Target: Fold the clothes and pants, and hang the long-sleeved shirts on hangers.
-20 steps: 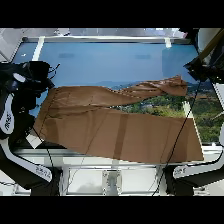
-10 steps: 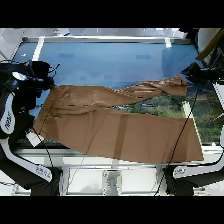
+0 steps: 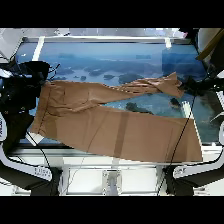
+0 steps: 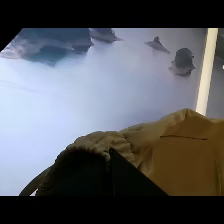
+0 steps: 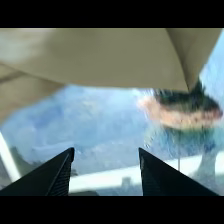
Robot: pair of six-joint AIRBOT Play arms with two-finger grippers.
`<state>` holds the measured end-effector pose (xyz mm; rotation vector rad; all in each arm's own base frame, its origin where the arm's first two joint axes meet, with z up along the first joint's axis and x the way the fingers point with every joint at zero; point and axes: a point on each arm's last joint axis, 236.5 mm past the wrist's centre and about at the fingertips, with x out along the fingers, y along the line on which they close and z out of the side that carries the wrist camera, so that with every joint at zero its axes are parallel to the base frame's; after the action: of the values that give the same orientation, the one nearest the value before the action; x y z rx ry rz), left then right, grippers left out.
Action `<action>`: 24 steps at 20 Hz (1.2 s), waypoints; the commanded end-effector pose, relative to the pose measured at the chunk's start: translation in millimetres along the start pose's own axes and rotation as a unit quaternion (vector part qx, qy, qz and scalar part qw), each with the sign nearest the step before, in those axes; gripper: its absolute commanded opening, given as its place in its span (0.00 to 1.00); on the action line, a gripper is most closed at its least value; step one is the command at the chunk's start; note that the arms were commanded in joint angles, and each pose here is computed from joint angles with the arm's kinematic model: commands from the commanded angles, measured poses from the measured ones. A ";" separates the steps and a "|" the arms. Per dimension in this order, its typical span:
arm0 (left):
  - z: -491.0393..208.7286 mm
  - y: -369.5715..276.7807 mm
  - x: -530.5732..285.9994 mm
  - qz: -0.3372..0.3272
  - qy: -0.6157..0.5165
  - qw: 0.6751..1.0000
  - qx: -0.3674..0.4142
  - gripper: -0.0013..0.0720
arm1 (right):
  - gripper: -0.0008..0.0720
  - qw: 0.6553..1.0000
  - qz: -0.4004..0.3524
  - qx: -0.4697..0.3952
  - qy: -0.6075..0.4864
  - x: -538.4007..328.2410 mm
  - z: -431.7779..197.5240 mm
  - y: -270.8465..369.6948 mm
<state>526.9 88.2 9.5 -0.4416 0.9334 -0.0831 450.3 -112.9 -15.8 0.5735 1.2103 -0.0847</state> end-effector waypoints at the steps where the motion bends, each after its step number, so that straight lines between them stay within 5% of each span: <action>1: -6.5 -7.2 -1.4 -0.008 0.014 1.000 0.004 0.05 | 0.62 0.998 0.003 0.043 0.038 35.5 -16.1 -16.3; 16: -9.7 -7.8 -1.0 -0.009 0.021 1.000 0.004 0.05 | 0.61 0.987 0.059 0.138 -0.057 93.2 36.6 -38.0; 17: -9.8 -7.8 -1.0 -0.009 0.021 1.000 0.004 0.05 | 0.56 0.986 0.058 0.138 -0.072 92.7 43.9 -36.9; 20: -9.8 -7.8 -1.0 -0.009 0.021 1.000 0.004 0.05 | 0.07 0.983 0.064 0.142 -0.100 86.1 60.7 -33.9; 24: -8.9 -8.8 -2.9 -0.010 0.020 1.000 0.005 0.05 | 0.03 0.983 0.077 0.130 -0.103 73.1 66.7 -22.7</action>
<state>519.4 78.2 9.2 -0.4429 0.9688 -0.1135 520.4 -147.2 -87.0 0.8663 0.9795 -0.1883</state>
